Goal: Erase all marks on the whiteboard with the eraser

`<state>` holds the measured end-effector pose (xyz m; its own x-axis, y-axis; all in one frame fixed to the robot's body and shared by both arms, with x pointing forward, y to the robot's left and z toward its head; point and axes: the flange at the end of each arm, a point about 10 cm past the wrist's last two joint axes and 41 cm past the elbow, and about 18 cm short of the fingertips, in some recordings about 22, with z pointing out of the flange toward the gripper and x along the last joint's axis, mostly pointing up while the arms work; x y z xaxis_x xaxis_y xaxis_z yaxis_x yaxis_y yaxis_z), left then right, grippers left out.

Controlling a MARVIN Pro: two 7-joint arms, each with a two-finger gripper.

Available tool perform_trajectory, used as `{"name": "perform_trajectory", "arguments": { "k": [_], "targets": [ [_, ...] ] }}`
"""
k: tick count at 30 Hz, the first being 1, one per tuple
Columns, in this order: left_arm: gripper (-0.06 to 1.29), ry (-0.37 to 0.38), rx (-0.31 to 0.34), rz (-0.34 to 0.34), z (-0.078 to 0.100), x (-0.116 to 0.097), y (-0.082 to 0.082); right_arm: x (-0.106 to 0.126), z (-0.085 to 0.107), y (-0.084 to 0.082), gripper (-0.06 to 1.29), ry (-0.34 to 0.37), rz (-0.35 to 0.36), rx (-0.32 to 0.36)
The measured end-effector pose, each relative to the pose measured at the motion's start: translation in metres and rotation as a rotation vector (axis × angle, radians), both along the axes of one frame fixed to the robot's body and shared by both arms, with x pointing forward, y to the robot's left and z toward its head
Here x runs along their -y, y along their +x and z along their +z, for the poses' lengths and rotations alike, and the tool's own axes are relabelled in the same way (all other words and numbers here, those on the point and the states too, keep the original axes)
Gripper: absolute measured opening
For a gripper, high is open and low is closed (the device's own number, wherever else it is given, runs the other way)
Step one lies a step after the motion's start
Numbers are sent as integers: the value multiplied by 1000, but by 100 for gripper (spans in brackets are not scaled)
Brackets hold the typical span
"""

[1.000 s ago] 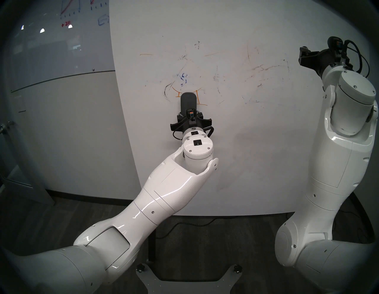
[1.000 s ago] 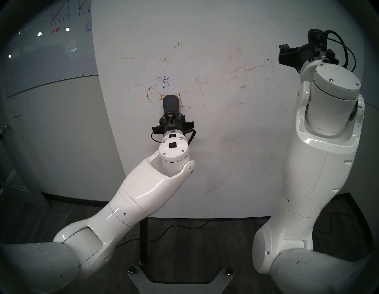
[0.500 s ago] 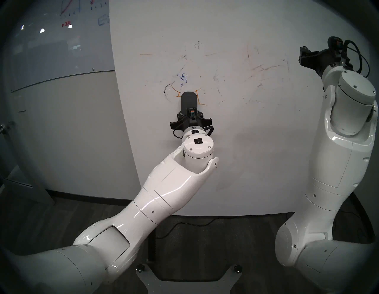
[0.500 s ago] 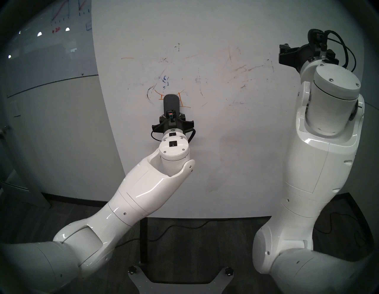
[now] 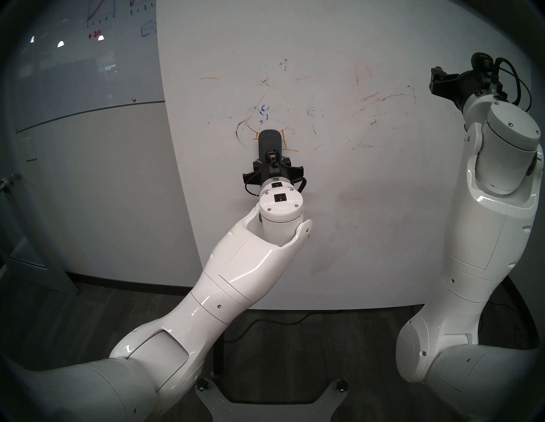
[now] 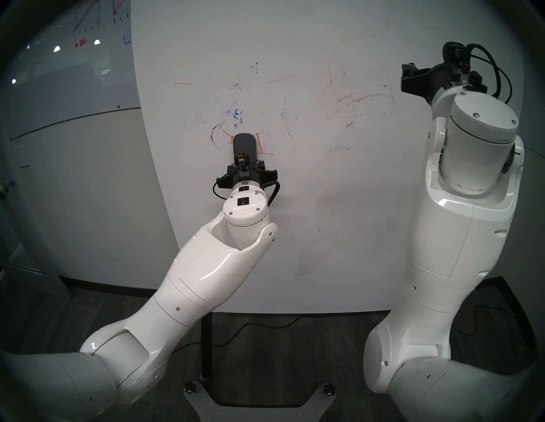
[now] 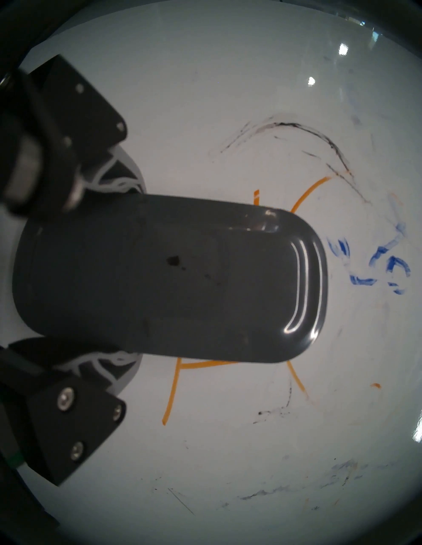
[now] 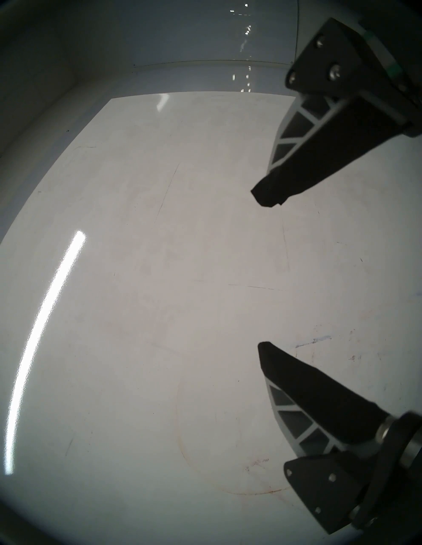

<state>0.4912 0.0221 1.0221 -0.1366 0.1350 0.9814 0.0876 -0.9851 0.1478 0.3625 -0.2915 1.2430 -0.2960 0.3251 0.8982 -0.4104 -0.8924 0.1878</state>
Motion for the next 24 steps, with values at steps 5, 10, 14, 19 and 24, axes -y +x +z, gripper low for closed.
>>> {"name": "perform_trajectory", "arguments": {
  "k": [5, 10, 14, 19, 24],
  "targets": [
    [62, -19, -14, -16, 3, -3, 0, 0, 0, 0, 125, 0, 0, 0],
    [62, -34, -26, -31, 6, -5, -1, 0, 0, 0, 125, 0, 0, -1],
    [62, -44, -34, -41, 8, -6, -2, 0, -1, 0, 125, 0, -1, -1],
    [62, -53, -42, -53, 11, -8, -2, 0, -1, 0, 125, 1, -1, -2],
    [62, -62, -44, -61, 15, -11, -3, 0, -1, 0, 125, 1, -1, -2]
  ]
}}
